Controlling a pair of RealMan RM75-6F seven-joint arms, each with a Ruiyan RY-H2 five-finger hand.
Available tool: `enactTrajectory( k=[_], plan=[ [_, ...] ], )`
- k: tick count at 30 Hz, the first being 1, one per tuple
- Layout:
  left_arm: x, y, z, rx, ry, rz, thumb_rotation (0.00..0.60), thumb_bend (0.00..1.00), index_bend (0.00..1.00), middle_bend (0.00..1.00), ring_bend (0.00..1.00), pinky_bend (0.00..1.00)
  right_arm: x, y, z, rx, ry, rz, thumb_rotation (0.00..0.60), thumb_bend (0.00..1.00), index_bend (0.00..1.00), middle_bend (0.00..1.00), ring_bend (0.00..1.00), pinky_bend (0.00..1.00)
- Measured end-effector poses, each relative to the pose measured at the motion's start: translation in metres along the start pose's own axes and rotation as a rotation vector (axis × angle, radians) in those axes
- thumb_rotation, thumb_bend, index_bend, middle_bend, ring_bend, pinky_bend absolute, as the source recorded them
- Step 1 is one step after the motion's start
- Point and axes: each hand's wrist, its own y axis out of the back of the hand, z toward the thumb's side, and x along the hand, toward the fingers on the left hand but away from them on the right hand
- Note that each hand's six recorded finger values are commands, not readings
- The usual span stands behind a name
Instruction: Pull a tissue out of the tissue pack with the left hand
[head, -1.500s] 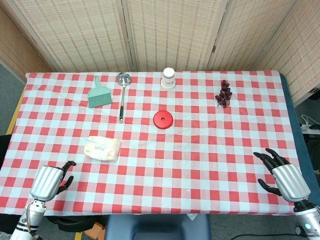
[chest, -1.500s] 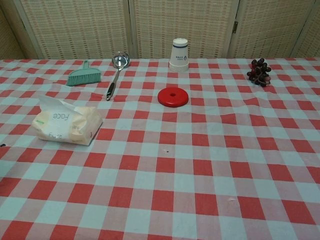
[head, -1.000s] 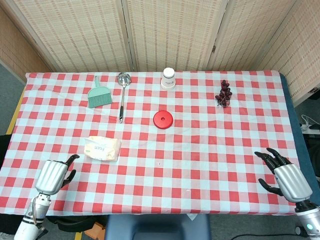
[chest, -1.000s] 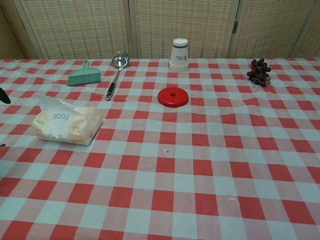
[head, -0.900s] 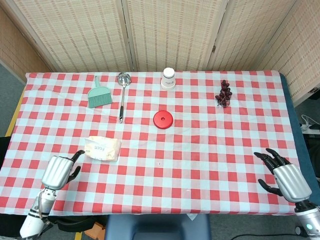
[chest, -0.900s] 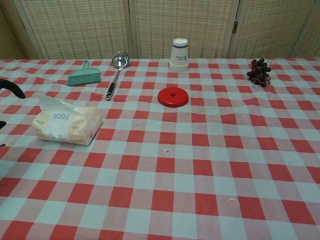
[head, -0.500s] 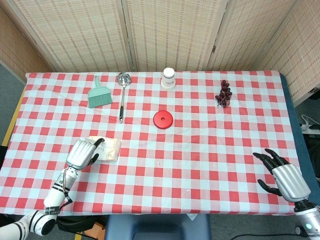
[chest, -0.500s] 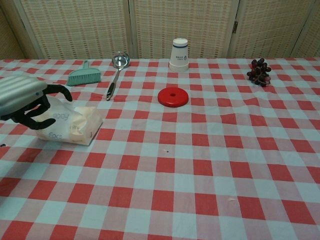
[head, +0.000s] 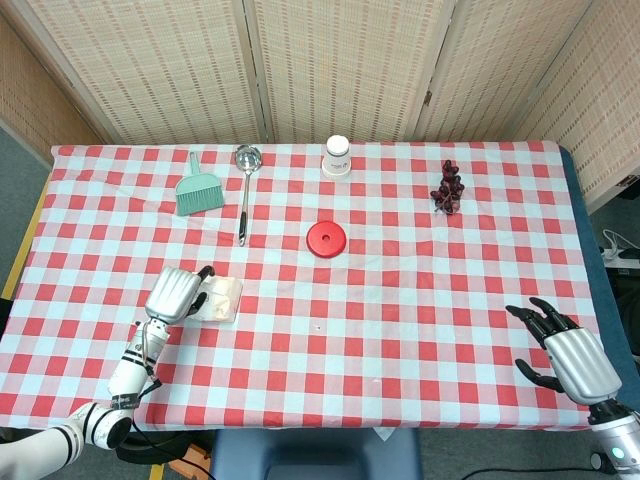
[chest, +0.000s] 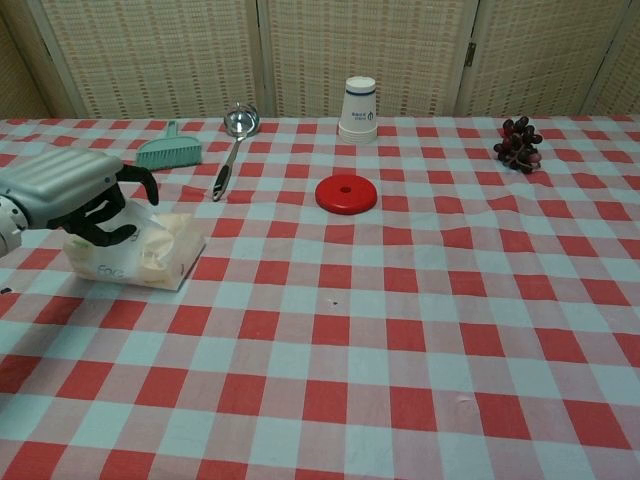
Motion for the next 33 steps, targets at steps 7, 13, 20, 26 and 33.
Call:
enactTrajectory(
  k=[7,13,20,26,33],
  plan=[
    [-0.001,0.008,-0.005,-0.015,0.038,0.022,0.600,0.55,0.62,0.92,0.85,0.99,-0.001,-0.002,0.000,0.009,-0.001,0.011,0.600,0.20,0.16,0.24,0.08,0.32],
    [-0.004,0.024,-0.006,-0.011,0.028,0.049,0.600,0.55,0.63,0.92,0.85,0.99,0.000,-0.002,0.001,0.009,0.000,0.012,0.600,0.20,0.16,0.24,0.08,0.32],
    [0.004,0.045,-0.005,0.007,0.012,0.082,0.600,0.55,0.63,0.92,0.85,0.99,0.000,-0.004,0.001,0.013,0.002,0.017,0.600,0.20,0.16,0.24,0.08,0.32],
    [0.025,0.056,0.003,0.028,-0.010,0.108,0.600,0.55,0.63,0.93,0.85,0.99,-0.001,-0.006,0.002,0.020,0.004,0.029,0.600,0.20,0.16,0.24,0.08,0.32],
    [0.084,0.082,0.007,0.105,-0.025,0.162,0.600,0.55,0.63,0.94,0.86,1.00,-0.002,-0.007,0.002,0.020,0.006,0.040,0.600,0.20,0.16,0.24,0.08,0.32]
  ],
)
